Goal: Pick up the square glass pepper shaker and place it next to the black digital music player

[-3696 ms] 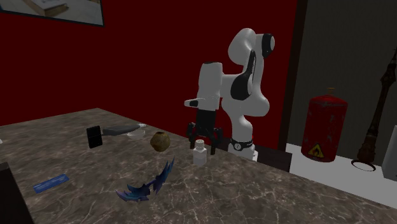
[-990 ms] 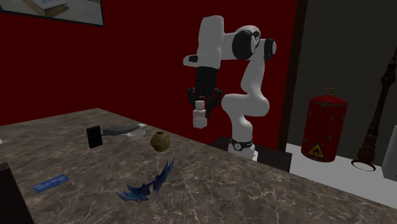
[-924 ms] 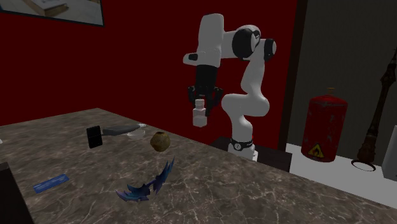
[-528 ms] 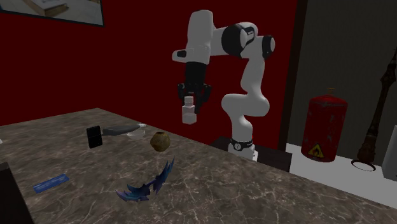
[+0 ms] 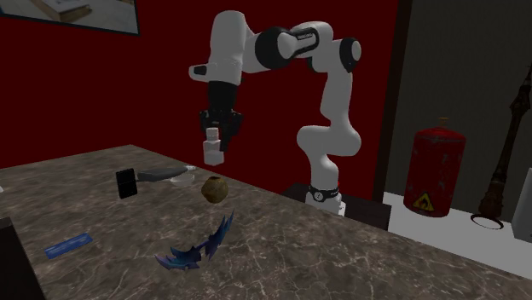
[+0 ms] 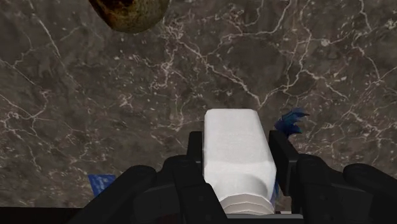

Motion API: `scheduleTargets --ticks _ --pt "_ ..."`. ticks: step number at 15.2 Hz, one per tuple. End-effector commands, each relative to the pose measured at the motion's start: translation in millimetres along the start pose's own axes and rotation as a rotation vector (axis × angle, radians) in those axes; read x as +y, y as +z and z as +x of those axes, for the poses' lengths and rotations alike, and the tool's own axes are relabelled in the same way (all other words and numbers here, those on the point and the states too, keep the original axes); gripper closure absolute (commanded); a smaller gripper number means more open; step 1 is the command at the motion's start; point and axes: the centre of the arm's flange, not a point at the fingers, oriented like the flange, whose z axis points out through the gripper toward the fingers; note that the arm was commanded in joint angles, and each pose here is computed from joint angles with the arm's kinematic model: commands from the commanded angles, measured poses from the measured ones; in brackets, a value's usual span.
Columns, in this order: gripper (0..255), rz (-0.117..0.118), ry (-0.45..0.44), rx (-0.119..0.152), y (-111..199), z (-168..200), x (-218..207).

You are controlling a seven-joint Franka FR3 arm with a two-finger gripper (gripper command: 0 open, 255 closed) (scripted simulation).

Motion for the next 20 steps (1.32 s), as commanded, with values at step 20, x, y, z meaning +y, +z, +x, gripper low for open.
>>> scheduleTargets --ticks 20 --pt "255 -0.001 -0.001 0.000 41.5 138.1 219.3"
